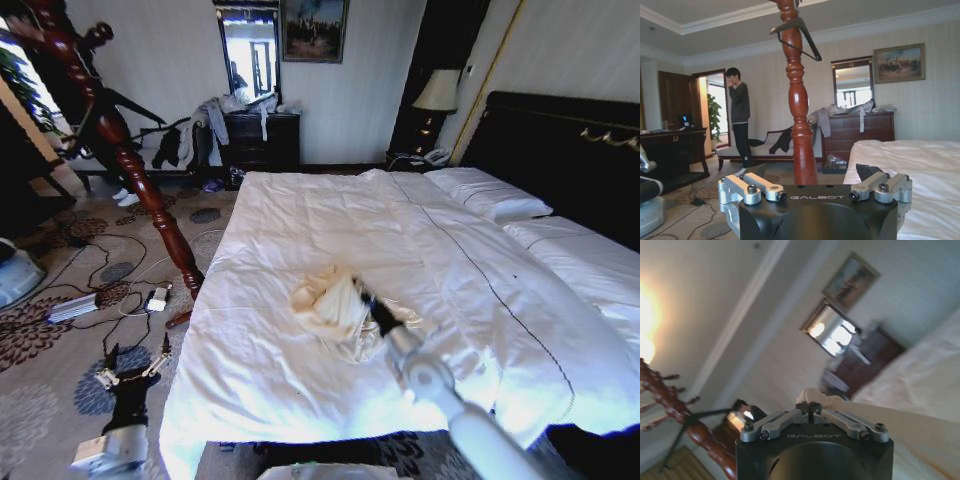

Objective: Pick up the clothes from the bed and hang them on the clothes hanger.

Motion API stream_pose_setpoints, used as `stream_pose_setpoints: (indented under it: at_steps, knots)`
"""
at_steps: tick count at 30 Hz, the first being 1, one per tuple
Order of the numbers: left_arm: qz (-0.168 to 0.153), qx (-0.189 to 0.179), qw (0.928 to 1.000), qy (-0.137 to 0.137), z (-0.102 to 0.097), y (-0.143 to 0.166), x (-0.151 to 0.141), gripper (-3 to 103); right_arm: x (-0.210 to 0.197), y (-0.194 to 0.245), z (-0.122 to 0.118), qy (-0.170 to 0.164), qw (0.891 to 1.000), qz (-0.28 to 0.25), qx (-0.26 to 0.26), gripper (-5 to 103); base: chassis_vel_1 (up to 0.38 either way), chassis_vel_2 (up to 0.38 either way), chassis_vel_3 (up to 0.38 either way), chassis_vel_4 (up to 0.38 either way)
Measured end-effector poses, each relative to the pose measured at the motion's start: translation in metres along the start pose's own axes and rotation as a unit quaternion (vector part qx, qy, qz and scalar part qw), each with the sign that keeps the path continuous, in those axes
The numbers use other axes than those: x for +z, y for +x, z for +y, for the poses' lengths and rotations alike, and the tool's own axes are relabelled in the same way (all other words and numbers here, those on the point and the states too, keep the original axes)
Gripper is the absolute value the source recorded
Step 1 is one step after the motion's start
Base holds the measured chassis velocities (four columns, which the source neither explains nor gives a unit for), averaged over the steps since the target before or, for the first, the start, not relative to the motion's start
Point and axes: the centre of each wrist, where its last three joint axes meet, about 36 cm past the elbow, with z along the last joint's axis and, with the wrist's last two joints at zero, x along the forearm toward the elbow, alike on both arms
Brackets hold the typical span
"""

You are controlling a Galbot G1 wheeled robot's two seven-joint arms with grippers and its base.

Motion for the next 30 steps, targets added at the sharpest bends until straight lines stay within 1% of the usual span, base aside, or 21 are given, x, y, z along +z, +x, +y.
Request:
stream_pose_setpoints:
  at_steps: [2, 4, 6, 8, 10, 12, 13, 14, 15, 17, 18, 20, 21, 23, 24, 25, 26, 27, 28, 29, 30]
  knots:
    - [0.003, -0.004, 1.0, -0.001, 0.002, 0.0, 0.002, 100, -0.001, -0.023, 0.0, -0.001, 1.0, 0.003, -0.013, 0, 0.0, 0.0, 0.0, 0.0]
    - [0.003, -0.005, 1.0, -0.002, 0.002, 0.0, 0.003, 100, 0.002, -0.029, 0.001, -0.002, 1.0, 0.006, -0.016, 0, 0.0, 0.0, 0.0, 0.0]
    - [0.006, -0.012, 0.9999, -0.004, 0.005, -0.001, 0.006, 100, 0.02, -0.056, 0.002, -0.004, 0.999, 0.024, -0.025, 0, 0.0, 0.0, 0.0, 0.0]
    - [0.007, -0.014, 0.9999, -0.004, 0.007, -0.001, 0.006, 100, 0.029, -0.065, 0.005, -0.006, 0.999, 0.031, -0.029, 0, 0.0, 0.0, 0.0, 0.0]
    - [0.013, -0.02, 0.9997, -0.004, 0.009, -0.002, 0.009, 100, 0.068, -0.089, 0.021, -0.018, 0.997, 0.059, -0.044, 0, 0.0, 0.0, 0.0, 0.0]
    - [0.016, -0.024, 0.9996, -0.005, 0.011, -0.003, 0.012, 100, 0.11, -0.106, 0.045, -0.034, 0.994, 0.087, -0.055, 0, 0.0, 0.0, 0.0, 0.0]
    - [0.016, -0.024, 0.9996, -0.005, 0.011, -0.003, 0.012, 100, 0.11, -0.106, 0.045, -0.034, 0.994, 0.087, -0.055, 0, 0.0, 0.0, 0.0, 0.0]
    - [0.018, -0.026, 0.9995, -0.005, 0.012, -0.003, 0.013, 100, 0.126, -0.111, 0.057, -0.035, 0.993, 0.102, -0.056, 0, 0.0, 0.0, 0.0, 0.0]
    - [0.019, -0.027, 0.9995, -0.005, 0.012, -0.003, 0.014, 100, 0.139, -0.113, 0.064, -0.026, 0.991, 0.12, -0.048, 0, 0.0, 0.0, 0.0, 0.0]
    - [0.021, -0.028, 0.9994, -0.005, 0.013, -0.003, 0.016, 100, 0.163, -0.114, 0.077, 0.017, 0.985, 0.17, -0.016, -3, 0.0, 0.0, 0.0, 0.0]
    - [0.021, -0.028, 0.9994, -0.005, 0.013, -0.003, 0.016, 100, 0.163, -0.114, 0.077, 0.017, 0.985, 0.17, -0.016, -3, 0.0, 0.0, 0.0, 0.0]
    - [0.022, -0.027, 0.9994, -0.006, 0.011, -0.003, 0.017, 100, 0.176, -0.11, 0.085, 0.113, 0.964, 0.237, 0.045, 7, 0.0, 0.0, 0.0, 0.0]
    - [0.023, -0.025, 0.9994, -0.006, 0.01, -0.002, 0.017, 100, 0.18, -0.104, 0.09, 0.161, 0.946, 0.271, 0.078, 12, 0.0, 0.0, 0.0, 0.0]
    - [0.023, -0.022, 0.9995, -0.006, 0.006, -0.002, 0.018, 100, 0.18, -0.094, 0.097, 0.199, 0.925, 0.305, 0.108, 22, 0.0, 0.0, 0.0, 0.0]
    - [0.023, -0.022, 0.9995, -0.006, 0.006, -0.002, 0.018, 100, 0.18, -0.094, 0.097, 0.199, 0.925, 0.305, 0.108, 22, 0.0, 0.0, 0.0, 0.0]
    - [0.024, -0.02, 0.9995, -0.006, 0.005, -0.001, 0.018, 100, 0.178, -0.09, 0.098, 0.205, 0.92, 0.313, 0.114, 22, 0.0, 0.0, 0.0, 0.0]
    - [0.024, -0.018, 0.9995, -0.006, 0.003, -0.001, 0.019, 100, 0.177, -0.087, 0.099, 0.207, 0.918, 0.317, 0.116, 28, 0.0, 0.0, 0.0, 0.0]
    - [0.027, -0.014, 0.9995, -0.004, 0.0, -0.001, 0.021, 100, 0.169, -0.081, 0.098, 0.203, 0.921, 0.312, 0.117, 34, 0.0, 0.0, 0.0, 0.0]
    - [0.028, -0.009, 0.9996, -0.001, -0.002, -0.002, 0.023, 100, 0.163, -0.078, 0.096, 0.192, 0.928, 0.299, 0.112, 38, 0.0, 0.0, 0.0, 0.0]
    - [0.028, -0.009, 0.9996, -0.001, -0.002, -0.002, 0.023, 100, 0.163, -0.078, 0.096, 0.192, 0.928, 0.299, 0.112, 38, 0.0, 0.0, 0.0, 0.0]
    - [0.031, -0.004, 0.9995, 0.003, -0.005, -0.003, 0.024, 100, 0.158, -0.075, 0.093, 0.177, 0.938, 0.28, 0.102, 44, 0.0, 0.0, 0.0, 0.0]
